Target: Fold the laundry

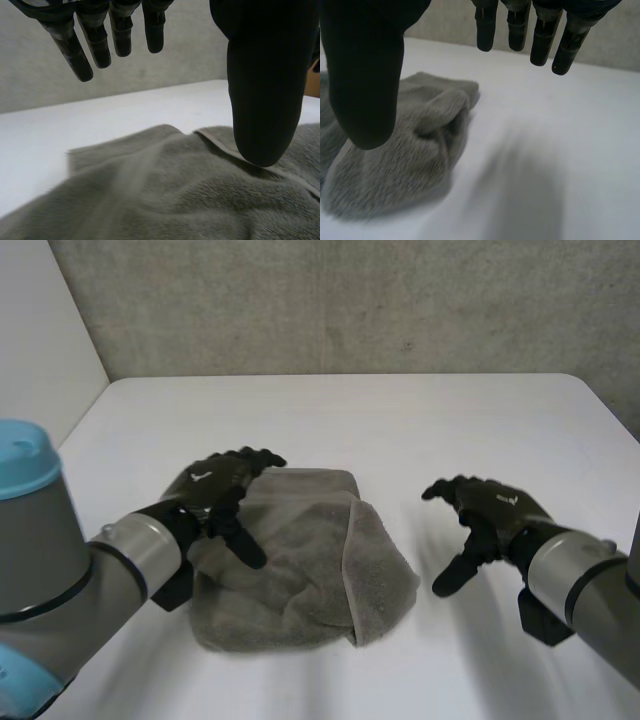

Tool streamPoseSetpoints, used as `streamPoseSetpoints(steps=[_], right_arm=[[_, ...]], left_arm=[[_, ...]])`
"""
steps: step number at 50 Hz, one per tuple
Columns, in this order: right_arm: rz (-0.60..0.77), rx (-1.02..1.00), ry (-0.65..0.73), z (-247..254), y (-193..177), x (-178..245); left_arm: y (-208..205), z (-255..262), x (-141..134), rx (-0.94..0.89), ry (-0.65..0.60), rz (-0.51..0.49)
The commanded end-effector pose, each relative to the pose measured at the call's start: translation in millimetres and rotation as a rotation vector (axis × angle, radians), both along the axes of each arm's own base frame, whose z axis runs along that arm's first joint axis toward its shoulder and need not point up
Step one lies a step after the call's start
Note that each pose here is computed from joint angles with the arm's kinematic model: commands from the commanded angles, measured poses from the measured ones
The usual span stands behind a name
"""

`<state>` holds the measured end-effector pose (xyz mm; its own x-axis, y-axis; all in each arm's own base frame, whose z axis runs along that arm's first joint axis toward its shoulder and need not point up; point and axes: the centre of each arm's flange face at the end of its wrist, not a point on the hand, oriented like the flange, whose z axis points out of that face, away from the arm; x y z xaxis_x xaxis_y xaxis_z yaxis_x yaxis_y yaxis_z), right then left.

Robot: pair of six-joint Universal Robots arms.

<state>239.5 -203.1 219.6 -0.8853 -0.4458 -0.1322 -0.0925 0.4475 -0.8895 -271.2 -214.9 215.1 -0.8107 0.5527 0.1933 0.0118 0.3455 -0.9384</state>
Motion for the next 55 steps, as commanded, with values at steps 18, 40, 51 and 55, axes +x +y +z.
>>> streamPoseSetpoints(steps=[18, 40, 51, 55], right_arm=[[-0.092, -0.037, 0.035, -9.2, 9.4, -13.0], [-0.091, -0.018, 0.035, -23.8, 6.3, -24.7], [-0.087, -0.028, 0.028, -20.6, 2.7, -23.3], [-0.083, -0.007, 0.029, -22.0, 1.2, -22.7]], left_arm=[[-33.5, -65.1, -70.7, -0.177, -0.161, -0.510], [-16.0, -68.2, -113.6, -0.332, -0.101, -0.663], [-40.5, -47.0, -106.7, -0.448, -0.186, -0.514], [-47.4, -31.0, -96.6, -0.499, -0.214, -0.460]])
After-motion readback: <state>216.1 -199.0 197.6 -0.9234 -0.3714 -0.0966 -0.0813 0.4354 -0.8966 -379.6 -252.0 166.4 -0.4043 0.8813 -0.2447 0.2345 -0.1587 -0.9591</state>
